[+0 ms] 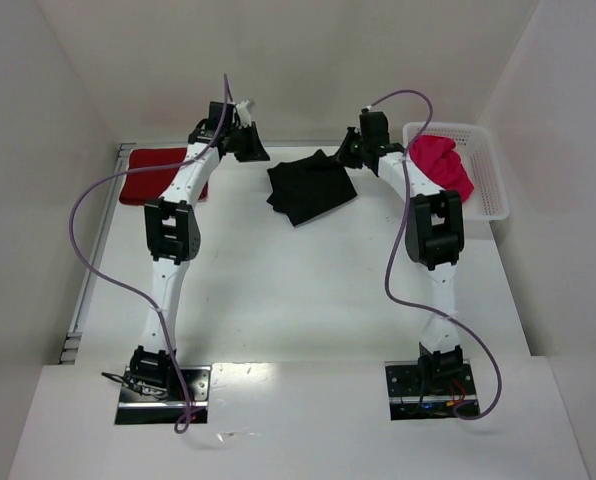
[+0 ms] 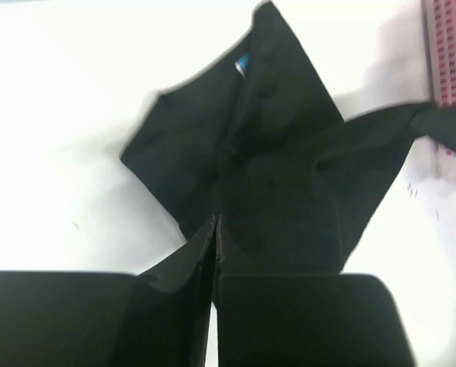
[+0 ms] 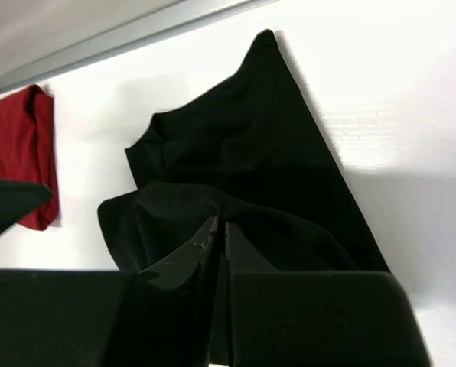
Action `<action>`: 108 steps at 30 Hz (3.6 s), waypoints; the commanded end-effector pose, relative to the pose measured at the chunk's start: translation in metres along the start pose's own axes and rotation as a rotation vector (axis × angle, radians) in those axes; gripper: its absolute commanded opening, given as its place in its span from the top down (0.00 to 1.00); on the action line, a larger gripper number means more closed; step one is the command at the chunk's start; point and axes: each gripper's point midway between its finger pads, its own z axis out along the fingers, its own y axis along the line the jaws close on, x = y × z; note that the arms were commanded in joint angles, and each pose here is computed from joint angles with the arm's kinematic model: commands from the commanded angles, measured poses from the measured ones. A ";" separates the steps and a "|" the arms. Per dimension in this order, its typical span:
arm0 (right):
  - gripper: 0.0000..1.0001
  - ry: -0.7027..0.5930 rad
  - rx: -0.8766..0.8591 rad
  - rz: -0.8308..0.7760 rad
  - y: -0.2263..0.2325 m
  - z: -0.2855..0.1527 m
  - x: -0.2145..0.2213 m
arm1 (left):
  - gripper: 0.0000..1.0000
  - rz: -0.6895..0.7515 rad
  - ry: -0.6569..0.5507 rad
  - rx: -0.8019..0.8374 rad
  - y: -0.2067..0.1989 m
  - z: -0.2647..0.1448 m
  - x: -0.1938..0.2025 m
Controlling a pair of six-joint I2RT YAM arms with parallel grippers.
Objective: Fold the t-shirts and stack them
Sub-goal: Fold the long partially folded tshirt into a neat square
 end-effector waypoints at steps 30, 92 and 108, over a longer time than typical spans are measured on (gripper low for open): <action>0.00 -0.146 0.008 -0.321 0.020 -0.093 -0.043 | 0.23 0.297 -0.006 -0.147 -0.069 -0.145 0.003; 0.69 0.346 0.009 -0.235 -0.035 -0.046 0.134 | 0.26 -0.223 -0.034 -0.068 -0.064 -0.023 0.129; 0.13 0.302 0.043 -0.178 -0.034 -0.078 0.142 | 0.26 -0.109 0.017 -0.104 -0.047 -0.019 0.148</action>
